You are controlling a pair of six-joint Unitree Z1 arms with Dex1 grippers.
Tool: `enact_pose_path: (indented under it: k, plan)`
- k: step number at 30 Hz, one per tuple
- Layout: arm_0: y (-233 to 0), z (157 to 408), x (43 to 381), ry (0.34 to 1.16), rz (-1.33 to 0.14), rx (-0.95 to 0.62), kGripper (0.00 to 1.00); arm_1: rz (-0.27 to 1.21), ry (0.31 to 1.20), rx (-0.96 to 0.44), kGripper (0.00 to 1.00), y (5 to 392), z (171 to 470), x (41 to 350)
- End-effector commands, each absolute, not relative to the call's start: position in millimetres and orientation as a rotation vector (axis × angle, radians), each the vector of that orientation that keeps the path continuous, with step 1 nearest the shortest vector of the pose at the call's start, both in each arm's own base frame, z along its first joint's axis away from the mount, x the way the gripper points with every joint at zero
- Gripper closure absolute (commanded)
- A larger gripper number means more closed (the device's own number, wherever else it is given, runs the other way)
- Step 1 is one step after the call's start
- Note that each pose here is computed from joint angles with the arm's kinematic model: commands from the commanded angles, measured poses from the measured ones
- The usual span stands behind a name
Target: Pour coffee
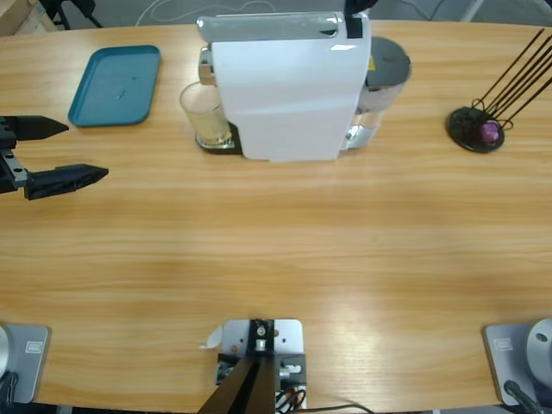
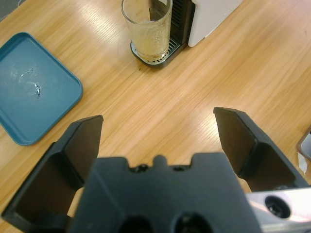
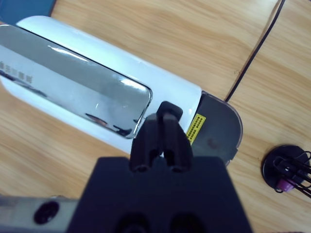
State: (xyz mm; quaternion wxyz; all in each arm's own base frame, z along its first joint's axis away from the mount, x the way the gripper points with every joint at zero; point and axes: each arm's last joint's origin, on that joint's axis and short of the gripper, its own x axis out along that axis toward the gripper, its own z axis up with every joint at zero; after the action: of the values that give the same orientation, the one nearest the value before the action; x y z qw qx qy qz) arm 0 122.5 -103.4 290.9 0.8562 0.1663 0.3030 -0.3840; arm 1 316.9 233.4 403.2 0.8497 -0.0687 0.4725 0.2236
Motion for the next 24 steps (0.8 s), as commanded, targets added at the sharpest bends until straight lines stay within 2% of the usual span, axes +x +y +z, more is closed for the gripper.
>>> enact_pose_path:
  k: [1,8,24]
  plan:
    - [-104,274,121,0.698,-0.798,0.365,0.000,0.445,1.012,-0.196,1.000,241,389,324]
    - [-104,274,122,0.702,-0.798,0.366,0.000,0.429,0.998,-0.202,1.000,237,395,321]
    - [-106,272,124,0.708,-0.799,0.367,0.000,0.430,1.059,-0.213,1.000,237,376,321]
